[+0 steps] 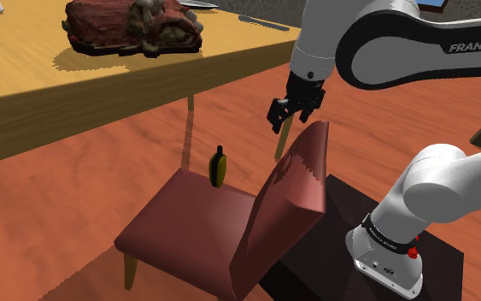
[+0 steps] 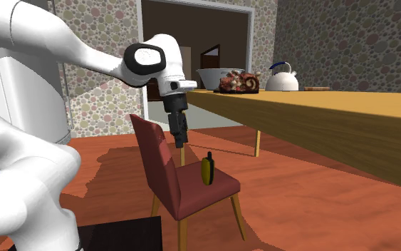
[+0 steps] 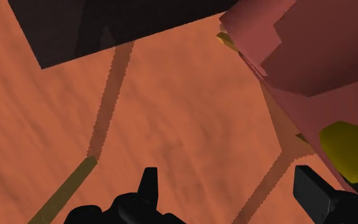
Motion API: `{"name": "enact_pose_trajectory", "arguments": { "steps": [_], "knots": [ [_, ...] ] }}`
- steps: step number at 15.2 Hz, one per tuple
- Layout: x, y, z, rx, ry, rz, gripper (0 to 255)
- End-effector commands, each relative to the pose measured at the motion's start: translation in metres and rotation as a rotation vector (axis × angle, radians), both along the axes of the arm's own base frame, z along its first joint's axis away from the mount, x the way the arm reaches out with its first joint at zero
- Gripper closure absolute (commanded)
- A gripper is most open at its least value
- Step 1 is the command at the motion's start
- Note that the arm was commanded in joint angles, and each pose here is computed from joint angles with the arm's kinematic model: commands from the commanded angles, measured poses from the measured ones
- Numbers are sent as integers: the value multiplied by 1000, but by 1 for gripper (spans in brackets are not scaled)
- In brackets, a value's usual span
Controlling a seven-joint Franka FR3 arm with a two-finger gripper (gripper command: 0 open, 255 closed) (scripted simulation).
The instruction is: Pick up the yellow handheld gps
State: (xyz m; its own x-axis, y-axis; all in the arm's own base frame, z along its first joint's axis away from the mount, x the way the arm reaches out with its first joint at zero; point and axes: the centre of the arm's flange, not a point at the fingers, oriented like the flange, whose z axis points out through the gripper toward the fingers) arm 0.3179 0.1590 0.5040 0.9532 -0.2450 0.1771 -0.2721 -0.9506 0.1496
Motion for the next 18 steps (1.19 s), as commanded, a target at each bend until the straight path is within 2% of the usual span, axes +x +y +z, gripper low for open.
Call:
{"name": "enact_pose_trajectory", "arguments": {
  "steps": [1, 8, 15, 18],
  "knots": [
    [6, 24, -14, -11, -19, -50, 0],
    [42, 105, -63, -55, -79, -209, 0],
    [93, 177, -112, -99, -140, -368, 0],
    [100, 184, -129, -105, -147, -387, 0]
  ]
}}
